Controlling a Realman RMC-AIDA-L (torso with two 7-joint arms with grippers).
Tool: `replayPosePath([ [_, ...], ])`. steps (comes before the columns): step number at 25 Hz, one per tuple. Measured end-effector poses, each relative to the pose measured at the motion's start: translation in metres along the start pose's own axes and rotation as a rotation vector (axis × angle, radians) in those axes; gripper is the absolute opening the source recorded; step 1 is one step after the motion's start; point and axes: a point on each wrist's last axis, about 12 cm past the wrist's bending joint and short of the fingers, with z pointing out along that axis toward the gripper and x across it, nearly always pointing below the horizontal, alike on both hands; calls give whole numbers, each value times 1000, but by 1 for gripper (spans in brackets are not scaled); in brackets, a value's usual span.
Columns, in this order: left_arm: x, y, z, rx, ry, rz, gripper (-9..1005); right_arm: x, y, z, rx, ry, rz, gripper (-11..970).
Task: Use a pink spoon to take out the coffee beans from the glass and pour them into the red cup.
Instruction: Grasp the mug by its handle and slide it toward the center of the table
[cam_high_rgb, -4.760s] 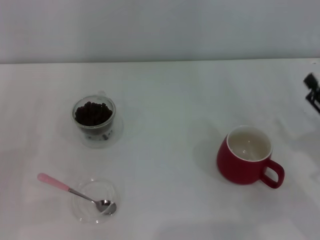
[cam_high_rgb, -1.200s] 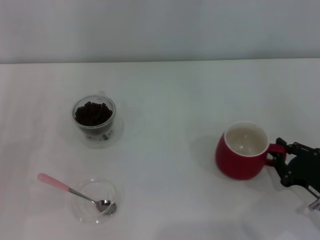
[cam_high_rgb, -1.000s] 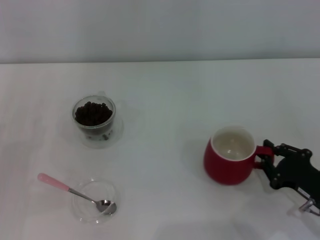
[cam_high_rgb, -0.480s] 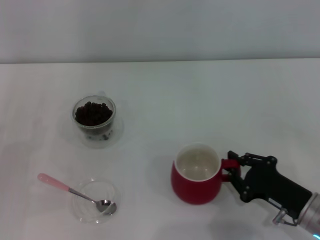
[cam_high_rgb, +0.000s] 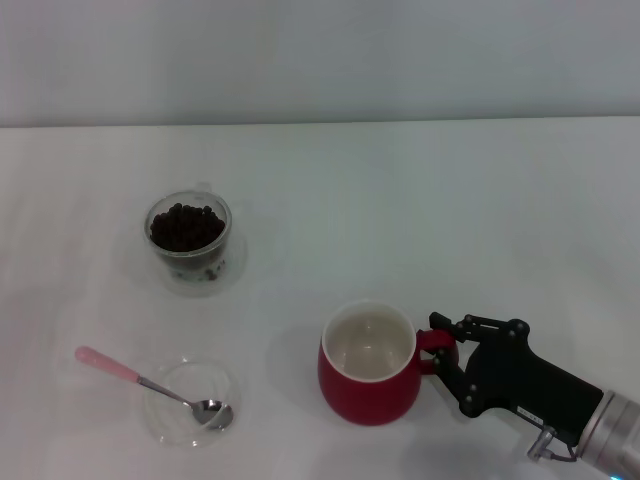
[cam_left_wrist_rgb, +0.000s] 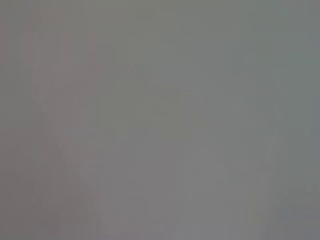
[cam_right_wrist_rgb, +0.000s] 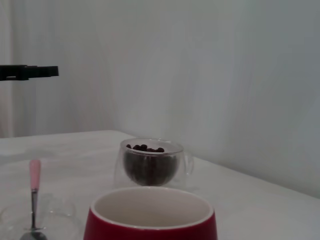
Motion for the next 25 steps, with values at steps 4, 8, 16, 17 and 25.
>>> replayPosePath([
  [4, 0, 0, 0, 1, -3, 0, 892, 0, -2, 0, -10, 9, -9, 283],
  [8, -1, -1, 1, 4, -7, 0, 892, 1, -4, 0, 3, 16, -3, 295],
  [16, -1, 0, 1, 3, -7, 1, 892, 6, -5, -14, 2, 21, -4, 544],
  [17, -1, 0, 1, 3, -7, 1, 892, 6, -5, -18, 0, 11, -1, 585],
  [25, -2, 1, 3, 3, -6, 6, 893, 9, -3, -45, -8, -29, 36, 812],
])
